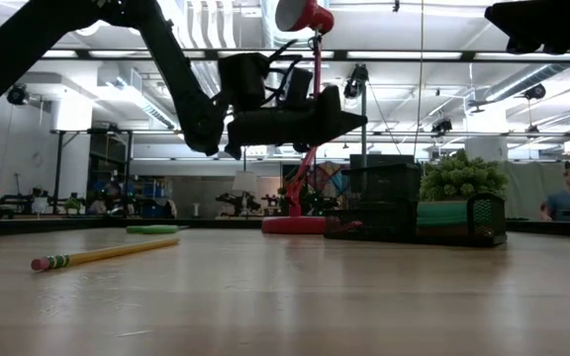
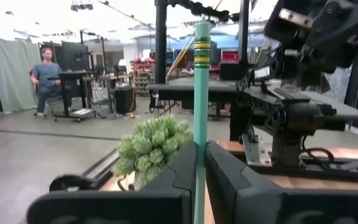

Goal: Pick and place office supplies into organizer
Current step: Put the blue pencil into the desk organizer

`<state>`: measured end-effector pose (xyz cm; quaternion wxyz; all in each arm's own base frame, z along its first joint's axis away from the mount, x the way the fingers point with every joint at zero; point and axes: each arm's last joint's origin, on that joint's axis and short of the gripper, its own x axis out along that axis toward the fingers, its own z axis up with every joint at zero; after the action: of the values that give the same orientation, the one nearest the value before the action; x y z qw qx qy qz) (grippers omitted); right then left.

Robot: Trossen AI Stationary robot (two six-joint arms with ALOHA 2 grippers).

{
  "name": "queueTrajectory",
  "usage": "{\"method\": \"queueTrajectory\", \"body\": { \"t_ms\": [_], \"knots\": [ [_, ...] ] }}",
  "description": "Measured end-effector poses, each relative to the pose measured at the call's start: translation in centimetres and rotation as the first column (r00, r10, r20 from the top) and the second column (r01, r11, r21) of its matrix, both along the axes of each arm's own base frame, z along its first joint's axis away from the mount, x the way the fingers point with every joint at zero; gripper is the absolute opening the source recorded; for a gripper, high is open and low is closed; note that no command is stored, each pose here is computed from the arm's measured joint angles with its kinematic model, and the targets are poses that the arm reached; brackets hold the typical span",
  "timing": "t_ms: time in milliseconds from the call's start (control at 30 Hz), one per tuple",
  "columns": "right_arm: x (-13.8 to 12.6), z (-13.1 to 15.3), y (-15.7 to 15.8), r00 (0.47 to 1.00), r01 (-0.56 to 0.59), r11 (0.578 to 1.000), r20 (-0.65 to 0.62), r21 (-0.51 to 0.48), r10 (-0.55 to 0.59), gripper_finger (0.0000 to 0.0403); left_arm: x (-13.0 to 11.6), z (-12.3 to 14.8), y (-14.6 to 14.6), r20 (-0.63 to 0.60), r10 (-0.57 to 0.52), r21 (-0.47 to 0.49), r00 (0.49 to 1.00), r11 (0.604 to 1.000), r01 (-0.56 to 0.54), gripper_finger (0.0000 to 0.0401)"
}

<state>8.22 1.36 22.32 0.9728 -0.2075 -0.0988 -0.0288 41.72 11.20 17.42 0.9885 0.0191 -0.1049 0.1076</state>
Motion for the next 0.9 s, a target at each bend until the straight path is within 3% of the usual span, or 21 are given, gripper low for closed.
{"method": "queueTrajectory", "body": {
  "t_ms": [900],
  "knots": [
    [0.0,0.0,0.0,1.000,0.000,1.000,0.000,0.000,0.000,0.0056,-0.2,-1.8,0.0,-0.151,0.003,-0.031,0.988,0.999,-0.007,0.0004]
  ]
}}
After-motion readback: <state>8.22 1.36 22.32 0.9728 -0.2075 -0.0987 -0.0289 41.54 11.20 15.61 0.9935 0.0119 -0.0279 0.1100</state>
